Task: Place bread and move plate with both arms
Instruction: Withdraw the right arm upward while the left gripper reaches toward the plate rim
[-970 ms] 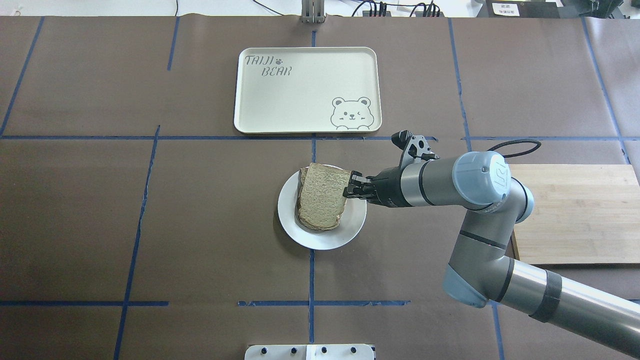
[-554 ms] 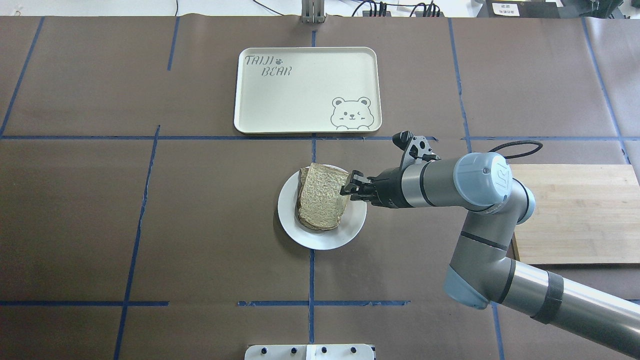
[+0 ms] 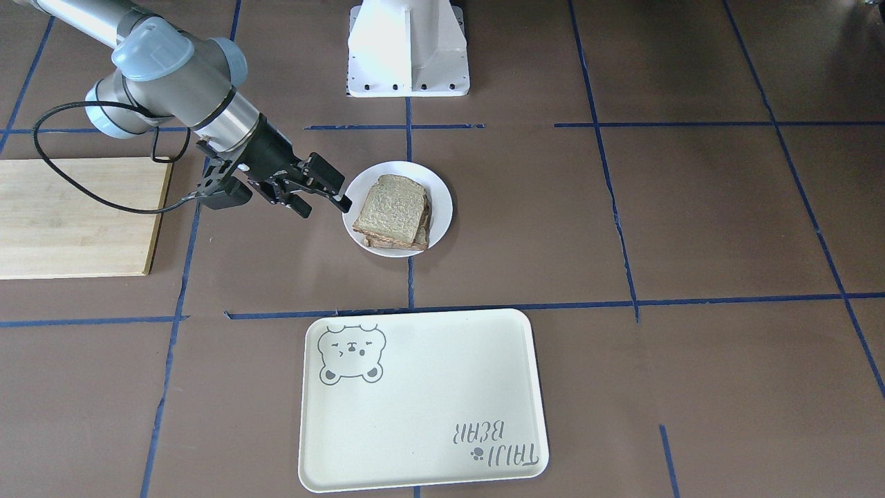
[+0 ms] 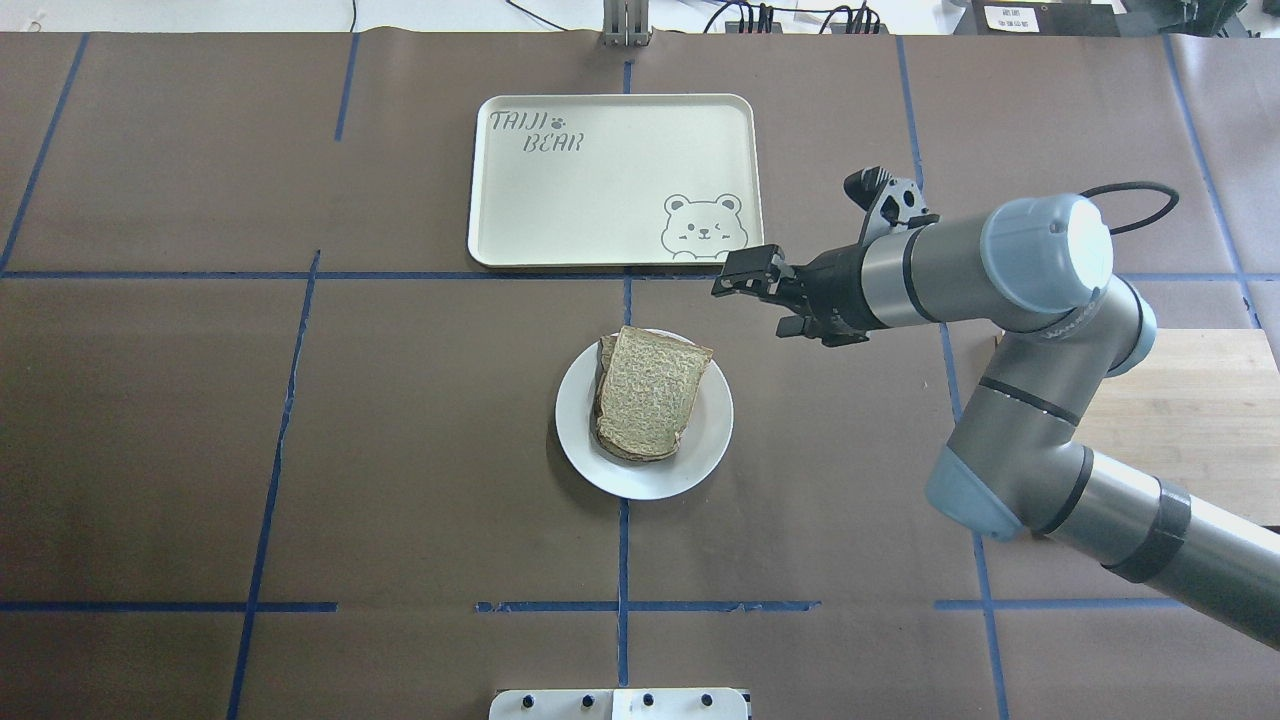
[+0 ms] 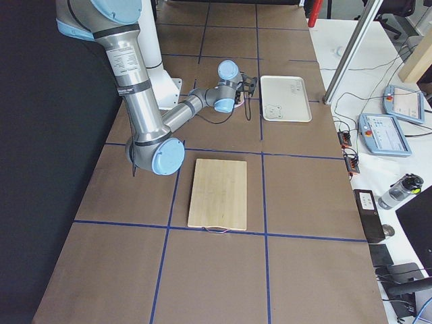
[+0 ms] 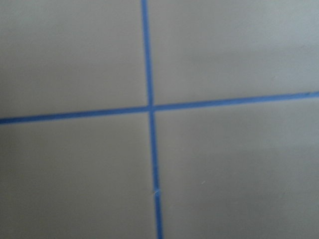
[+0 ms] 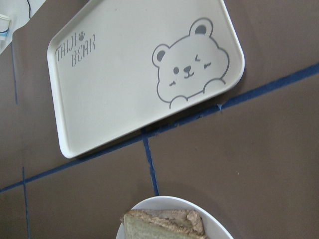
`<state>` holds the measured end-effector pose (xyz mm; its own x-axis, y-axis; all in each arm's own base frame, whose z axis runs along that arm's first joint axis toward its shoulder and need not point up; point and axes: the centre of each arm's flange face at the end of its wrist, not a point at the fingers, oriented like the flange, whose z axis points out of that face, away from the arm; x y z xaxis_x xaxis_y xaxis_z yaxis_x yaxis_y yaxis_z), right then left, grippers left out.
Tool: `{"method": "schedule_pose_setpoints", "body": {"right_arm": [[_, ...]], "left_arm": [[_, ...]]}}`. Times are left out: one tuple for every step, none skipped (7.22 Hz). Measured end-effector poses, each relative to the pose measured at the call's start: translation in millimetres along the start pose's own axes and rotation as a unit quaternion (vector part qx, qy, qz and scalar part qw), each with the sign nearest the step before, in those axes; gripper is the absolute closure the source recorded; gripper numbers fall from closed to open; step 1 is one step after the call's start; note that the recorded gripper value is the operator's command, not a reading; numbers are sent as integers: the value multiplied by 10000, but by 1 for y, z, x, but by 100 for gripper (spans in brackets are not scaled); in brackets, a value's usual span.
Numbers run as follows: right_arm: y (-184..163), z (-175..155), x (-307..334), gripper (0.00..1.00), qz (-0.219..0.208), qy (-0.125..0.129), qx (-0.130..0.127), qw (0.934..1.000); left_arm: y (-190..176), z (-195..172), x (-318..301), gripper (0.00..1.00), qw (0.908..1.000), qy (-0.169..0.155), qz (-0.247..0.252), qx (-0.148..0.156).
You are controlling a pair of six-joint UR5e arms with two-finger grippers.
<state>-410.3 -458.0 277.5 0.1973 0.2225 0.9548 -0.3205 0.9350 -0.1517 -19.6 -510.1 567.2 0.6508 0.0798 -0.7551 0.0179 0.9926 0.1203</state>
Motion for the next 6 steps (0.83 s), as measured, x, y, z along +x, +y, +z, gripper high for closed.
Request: {"method": "schedule_pose_setpoints", "body": {"right_arm": [[-17,-18,-1,0,-369,412,163,9983],[-32,-36,3,0,-829,975,234,9915],[-44,-52,9,0,-1245,1538,199,9800],[-59,-70,19,0,-1594,2041,80,9659],[-81,-89,32,0,-1856,2437,-145,9518],[-104,-112,47,0,-2039,2732,-428,9391]], "left_arm": [[-6,10,39,0,9991,311,-168,244],[-8,21,78,0,9959,668,-405,460],[-7,33,122,0,9906,1063,-660,560],[-7,45,168,0,9835,1465,-918,542],[-11,53,212,0,9759,1779,-1161,492],[-14,62,258,0,9689,1993,-1389,469]]}}
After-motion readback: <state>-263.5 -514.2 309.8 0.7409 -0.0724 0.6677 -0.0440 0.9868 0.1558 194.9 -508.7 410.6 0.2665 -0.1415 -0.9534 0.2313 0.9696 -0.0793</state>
